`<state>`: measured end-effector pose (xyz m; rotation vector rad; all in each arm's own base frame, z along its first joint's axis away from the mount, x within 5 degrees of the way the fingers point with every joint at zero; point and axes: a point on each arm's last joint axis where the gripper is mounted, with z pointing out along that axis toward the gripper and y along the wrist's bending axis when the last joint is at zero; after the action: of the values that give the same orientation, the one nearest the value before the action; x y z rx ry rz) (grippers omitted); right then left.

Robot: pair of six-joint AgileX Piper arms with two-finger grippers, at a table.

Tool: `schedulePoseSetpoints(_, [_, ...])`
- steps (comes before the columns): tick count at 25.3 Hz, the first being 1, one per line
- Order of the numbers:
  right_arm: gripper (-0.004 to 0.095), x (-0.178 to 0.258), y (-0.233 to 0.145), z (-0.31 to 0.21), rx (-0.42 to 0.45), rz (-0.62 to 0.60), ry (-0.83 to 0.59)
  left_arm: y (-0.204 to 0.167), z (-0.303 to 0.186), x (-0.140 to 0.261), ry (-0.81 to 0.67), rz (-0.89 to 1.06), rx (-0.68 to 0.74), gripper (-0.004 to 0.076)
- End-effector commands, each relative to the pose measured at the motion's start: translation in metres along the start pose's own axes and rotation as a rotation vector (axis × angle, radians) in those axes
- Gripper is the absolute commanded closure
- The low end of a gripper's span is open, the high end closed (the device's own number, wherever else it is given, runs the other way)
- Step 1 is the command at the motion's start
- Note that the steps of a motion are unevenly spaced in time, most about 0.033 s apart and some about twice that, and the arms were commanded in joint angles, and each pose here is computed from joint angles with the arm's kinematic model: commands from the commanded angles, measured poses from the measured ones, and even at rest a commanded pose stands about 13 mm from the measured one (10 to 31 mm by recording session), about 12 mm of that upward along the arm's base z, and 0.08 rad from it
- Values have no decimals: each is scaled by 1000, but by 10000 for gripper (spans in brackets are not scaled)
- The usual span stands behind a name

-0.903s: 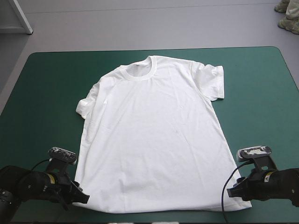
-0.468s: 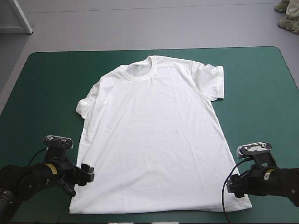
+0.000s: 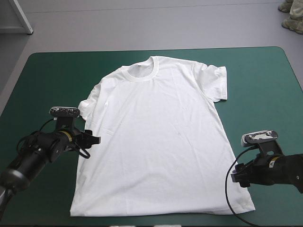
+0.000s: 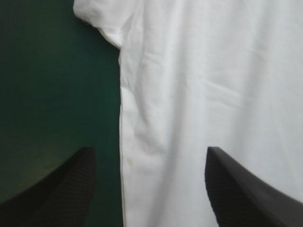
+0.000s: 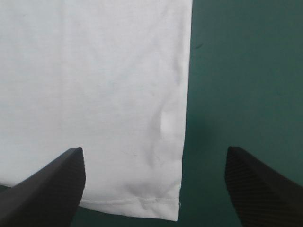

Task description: Fold the cloth

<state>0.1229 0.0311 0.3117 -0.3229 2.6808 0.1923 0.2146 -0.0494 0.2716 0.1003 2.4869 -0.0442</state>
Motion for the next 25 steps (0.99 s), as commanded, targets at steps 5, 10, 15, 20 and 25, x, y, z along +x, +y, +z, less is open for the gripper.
schedulePoseSetpoints(5, [143,-16,4,-21,-20,-10,-109,28,70,-39,-17,-135,23,247])
schedulePoseSetpoints(10, [153,-19,3,-19,-20,-9,-106,29,103,-60,-3,-129,18,247])
schedulePoseSetpoints(15, [212,-33,0,-10,-1,-7,-148,29,116,-69,18,-130,18,300])
schedulePoseSetpoints(20, [212,-60,-5,7,17,0,-207,29,118,-66,51,-124,15,615])
schedulePoseSetpoints(25, [220,-97,-13,30,55,-11,-198,29,118,-67,42,-101,14,700])
